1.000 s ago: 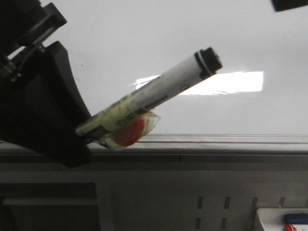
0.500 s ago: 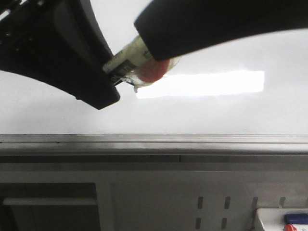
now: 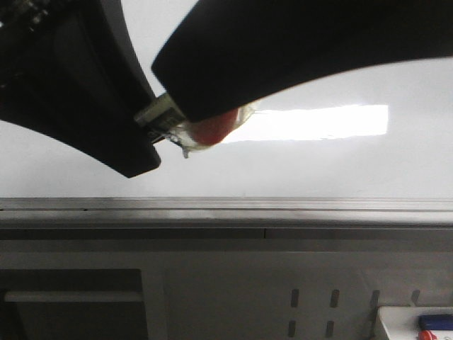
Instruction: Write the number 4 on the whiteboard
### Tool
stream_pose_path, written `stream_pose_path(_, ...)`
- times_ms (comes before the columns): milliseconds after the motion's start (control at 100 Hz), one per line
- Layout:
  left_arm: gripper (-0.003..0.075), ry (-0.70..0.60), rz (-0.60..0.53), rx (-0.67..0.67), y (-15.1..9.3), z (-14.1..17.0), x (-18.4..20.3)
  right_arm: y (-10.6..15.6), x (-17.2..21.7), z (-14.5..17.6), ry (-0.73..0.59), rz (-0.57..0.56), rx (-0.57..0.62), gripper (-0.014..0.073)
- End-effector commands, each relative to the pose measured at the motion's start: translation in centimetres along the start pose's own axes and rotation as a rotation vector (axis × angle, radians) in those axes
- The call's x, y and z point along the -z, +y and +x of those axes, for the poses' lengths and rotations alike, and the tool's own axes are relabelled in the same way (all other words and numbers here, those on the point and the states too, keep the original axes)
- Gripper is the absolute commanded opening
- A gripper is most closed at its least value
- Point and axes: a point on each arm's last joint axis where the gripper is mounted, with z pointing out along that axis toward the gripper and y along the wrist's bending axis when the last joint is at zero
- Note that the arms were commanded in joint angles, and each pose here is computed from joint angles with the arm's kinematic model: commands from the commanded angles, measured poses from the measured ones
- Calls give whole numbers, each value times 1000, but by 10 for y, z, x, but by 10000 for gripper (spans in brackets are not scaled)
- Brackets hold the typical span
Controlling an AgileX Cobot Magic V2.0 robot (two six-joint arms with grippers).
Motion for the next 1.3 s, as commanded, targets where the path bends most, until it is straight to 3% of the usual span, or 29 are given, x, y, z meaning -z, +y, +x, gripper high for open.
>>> stream_pose_path(0, -20, -74, -60, -1, 5, -12, 14, -4, 6, -14, -66, 37, 7, 391)
stream_pose_path(110, -20, -75, -59, 0, 5, -12, 14, -4, 6, -14, -69, 42, 7, 321)
stream_pose_path(370, -20, -78, -58, 3, 5, -12, 14, -4, 6, -14, -67, 41, 6, 36)
stream_pose_path(510, -20, -90, -50, 18, 4, -13, 14, -4, 5, -14, -65, 40, 6, -70)
stream_pose_path(670, -14, -102, -57, 39, 5, -14, 15, -5, 5, -14, -70, 52, 5, -70)
stream_pose_path(720, 19, -108, -62, 58, 5, -15, 15, -6, 5, -14, -73, 60, 5, -70)
stream_pose_path(920, 367, -137, -93, 153, 5, -14, 27, -9, 5, -14, -66, 89, 43, -64)
stream_pose_path(1010, 460, -161, -125, 201, 5, -12, 39, -9, 5, -14, -66, 88, 43, -64)
stream_pose_path(1190, 452, -220, -214, 269, -1, 1, 66, -15, 10, -12, -70, 120, 30, -64)
stream_pose_path(1290, 400, -301, -278, 362, -7, 13, 74, -22, 18, -10, -77, 167, 12, -62)
